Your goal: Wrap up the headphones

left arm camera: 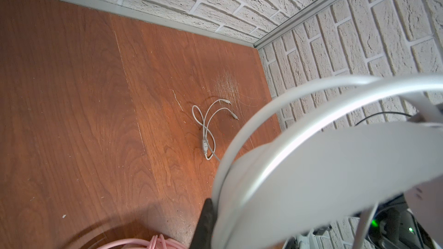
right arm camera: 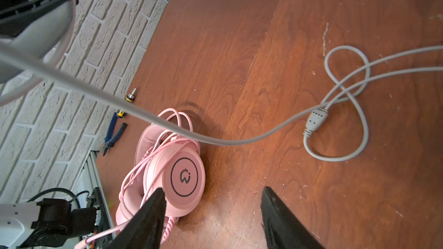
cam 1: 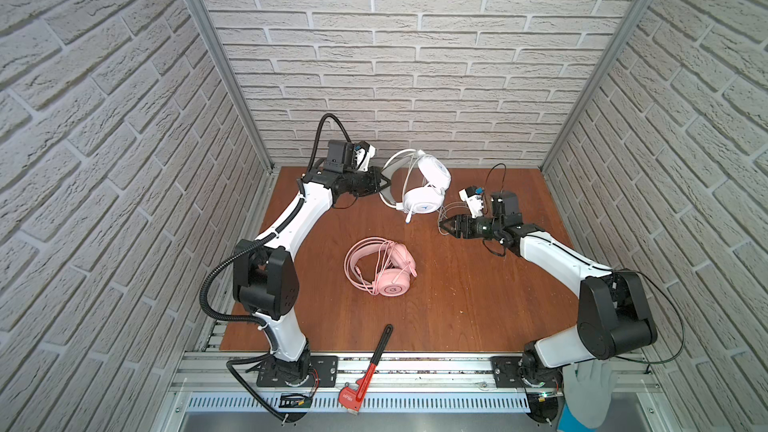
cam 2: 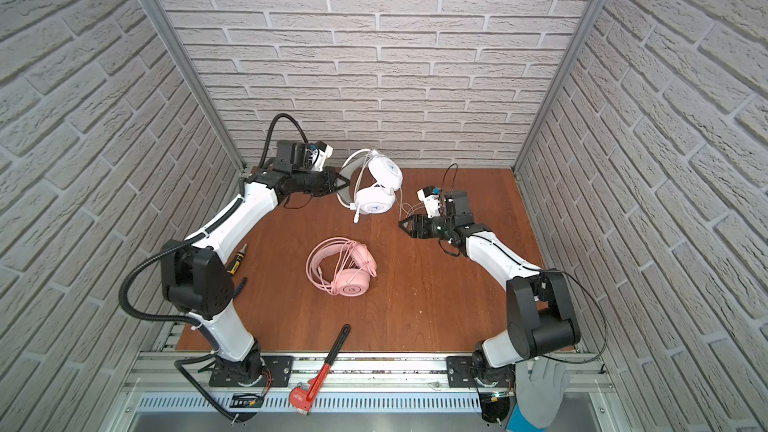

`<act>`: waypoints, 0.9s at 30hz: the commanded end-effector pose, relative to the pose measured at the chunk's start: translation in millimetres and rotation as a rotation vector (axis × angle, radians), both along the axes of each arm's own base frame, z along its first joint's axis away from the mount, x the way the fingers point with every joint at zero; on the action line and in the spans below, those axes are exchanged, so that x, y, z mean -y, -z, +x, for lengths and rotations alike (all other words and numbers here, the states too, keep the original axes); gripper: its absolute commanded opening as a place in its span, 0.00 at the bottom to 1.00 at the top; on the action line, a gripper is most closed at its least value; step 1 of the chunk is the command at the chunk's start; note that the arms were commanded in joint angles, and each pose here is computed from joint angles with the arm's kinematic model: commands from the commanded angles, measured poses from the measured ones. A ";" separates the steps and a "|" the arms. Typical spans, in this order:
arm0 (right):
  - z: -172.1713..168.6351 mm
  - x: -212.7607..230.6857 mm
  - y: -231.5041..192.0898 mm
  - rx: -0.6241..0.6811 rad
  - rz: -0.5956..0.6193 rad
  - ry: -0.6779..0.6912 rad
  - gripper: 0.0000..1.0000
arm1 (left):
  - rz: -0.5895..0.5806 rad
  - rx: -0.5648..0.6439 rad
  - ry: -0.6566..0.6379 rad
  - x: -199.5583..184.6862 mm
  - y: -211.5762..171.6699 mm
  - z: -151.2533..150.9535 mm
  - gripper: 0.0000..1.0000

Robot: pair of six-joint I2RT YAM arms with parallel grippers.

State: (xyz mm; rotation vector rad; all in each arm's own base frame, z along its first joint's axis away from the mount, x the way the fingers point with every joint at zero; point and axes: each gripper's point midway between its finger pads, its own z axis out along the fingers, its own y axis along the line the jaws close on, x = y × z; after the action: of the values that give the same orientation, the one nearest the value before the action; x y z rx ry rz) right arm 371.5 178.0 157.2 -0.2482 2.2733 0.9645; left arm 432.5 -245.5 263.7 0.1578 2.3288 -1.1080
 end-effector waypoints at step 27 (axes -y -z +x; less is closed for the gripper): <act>79.0 -25.8 -7.7 0.362 -0.124 0.010 0.06 | -0.056 0.038 0.037 7.9 -27.5 -2.9 0.00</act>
State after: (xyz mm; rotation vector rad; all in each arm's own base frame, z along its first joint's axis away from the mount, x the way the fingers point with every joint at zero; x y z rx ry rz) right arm 449.1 203.0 129.5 -0.3918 2.0744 0.7305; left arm 430.4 -250.3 257.8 0.1555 2.3632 -1.1297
